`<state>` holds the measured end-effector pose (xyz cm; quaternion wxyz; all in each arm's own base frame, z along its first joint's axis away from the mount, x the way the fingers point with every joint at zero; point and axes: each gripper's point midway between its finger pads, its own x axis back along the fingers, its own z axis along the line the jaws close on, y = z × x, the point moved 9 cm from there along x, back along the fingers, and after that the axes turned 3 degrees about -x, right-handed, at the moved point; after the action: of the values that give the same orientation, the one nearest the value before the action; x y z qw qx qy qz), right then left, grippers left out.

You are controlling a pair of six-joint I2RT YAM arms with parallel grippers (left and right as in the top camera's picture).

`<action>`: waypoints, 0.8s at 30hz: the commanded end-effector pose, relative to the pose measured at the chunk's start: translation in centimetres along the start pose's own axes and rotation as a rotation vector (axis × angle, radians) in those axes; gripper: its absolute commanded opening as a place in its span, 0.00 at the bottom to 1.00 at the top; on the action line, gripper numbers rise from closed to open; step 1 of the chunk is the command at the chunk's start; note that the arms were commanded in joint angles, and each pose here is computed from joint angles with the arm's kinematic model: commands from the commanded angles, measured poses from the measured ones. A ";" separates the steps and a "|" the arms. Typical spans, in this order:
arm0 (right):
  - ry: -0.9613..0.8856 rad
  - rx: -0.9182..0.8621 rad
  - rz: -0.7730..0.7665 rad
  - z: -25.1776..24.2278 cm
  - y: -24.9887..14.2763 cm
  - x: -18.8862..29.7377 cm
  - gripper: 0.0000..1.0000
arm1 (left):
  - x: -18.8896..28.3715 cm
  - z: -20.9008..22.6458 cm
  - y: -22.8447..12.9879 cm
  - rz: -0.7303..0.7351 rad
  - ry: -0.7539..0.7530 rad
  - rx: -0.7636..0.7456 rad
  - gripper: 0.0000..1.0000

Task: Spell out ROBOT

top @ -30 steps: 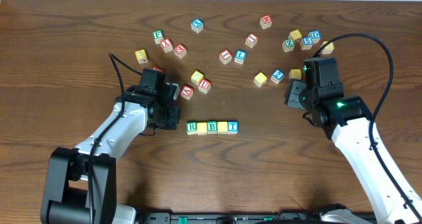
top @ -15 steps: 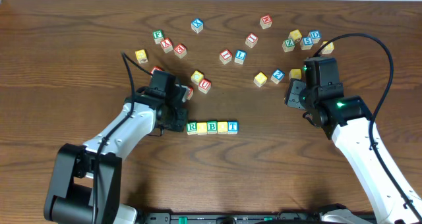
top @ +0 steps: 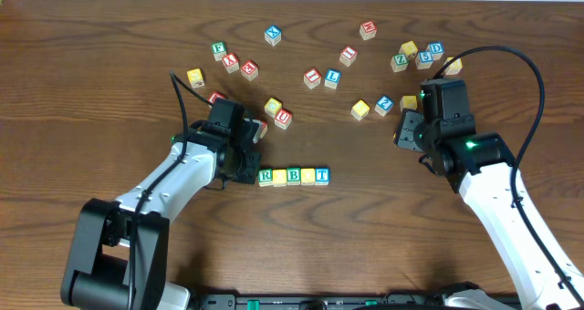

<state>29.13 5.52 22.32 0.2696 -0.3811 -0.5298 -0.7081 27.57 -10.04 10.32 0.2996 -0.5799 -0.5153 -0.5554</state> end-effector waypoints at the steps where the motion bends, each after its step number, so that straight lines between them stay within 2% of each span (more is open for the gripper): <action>1: 0.008 -0.009 -0.040 0.0 0.9 0.9 0.56 | -0.4 -0.2 -0.7 0.048 -0.021 -0.004 0.07; 24: 0.009 -0.009 -0.041 0.0 0.9 0.9 0.56 | -0.5 -1.2 -0.4 0.032 -0.068 -0.051 0.08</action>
<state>29.14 5.52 22.32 0.2694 -0.3810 -0.5297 -0.7083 26.99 -10.71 10.30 0.2929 -0.5967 -0.5067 -0.5491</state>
